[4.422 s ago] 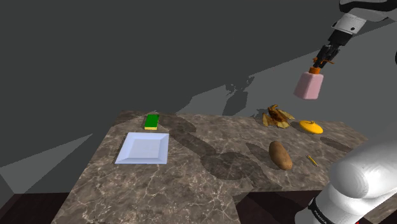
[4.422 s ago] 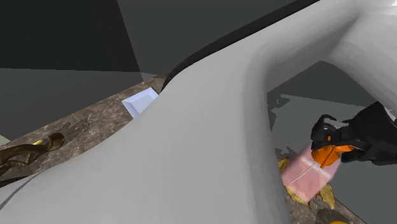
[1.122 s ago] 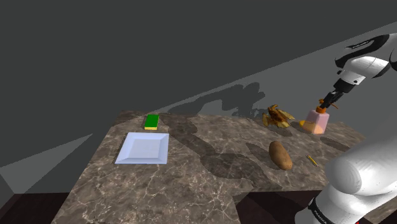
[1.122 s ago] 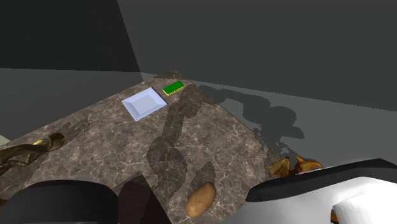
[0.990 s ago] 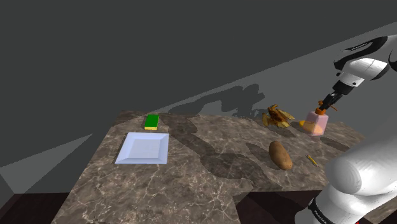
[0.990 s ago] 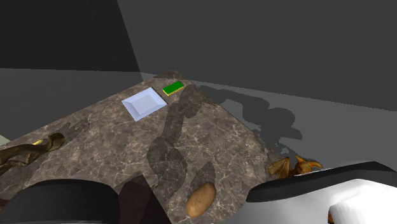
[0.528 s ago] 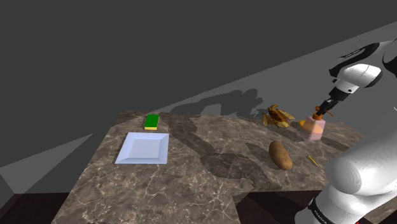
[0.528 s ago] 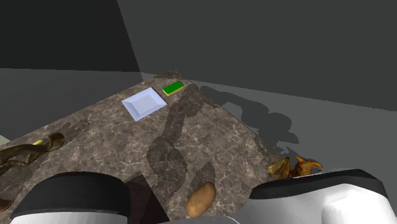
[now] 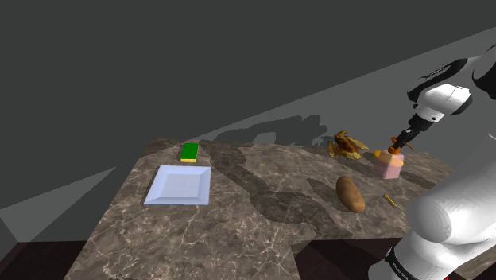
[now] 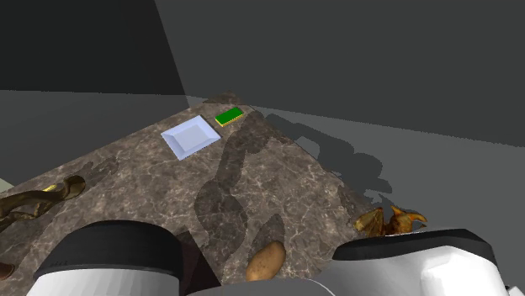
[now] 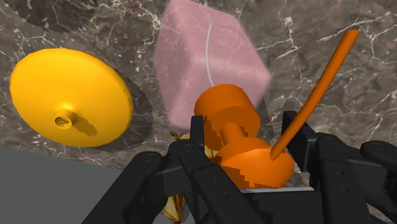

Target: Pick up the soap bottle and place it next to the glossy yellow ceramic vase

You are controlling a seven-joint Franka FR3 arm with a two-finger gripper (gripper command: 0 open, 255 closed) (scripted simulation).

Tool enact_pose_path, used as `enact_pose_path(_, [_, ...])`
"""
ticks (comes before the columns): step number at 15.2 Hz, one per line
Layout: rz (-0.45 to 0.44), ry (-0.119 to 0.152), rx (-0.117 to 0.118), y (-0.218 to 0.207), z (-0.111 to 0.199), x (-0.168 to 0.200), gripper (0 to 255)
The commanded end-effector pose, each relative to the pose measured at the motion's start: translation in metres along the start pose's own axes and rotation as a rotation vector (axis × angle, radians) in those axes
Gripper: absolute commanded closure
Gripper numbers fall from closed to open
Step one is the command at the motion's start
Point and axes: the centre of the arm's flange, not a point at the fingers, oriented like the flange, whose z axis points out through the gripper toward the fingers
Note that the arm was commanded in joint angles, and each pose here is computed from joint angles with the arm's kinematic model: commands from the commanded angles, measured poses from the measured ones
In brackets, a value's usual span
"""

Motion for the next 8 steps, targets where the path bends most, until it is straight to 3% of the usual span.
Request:
enact_pose_path(1, [0.0,0.0,0.0,0.0001,0.0002,0.0,255])
enact_pose_path(3, [0.0,0.0,0.0,0.0001,0.0002,0.0,255])
enact_pose_path(4, [0.0,0.0,0.0,0.0001,0.0002,0.0,0])
enact_pose_path(8, [0.0,0.0,0.0,0.0001,0.0002,0.0,0])
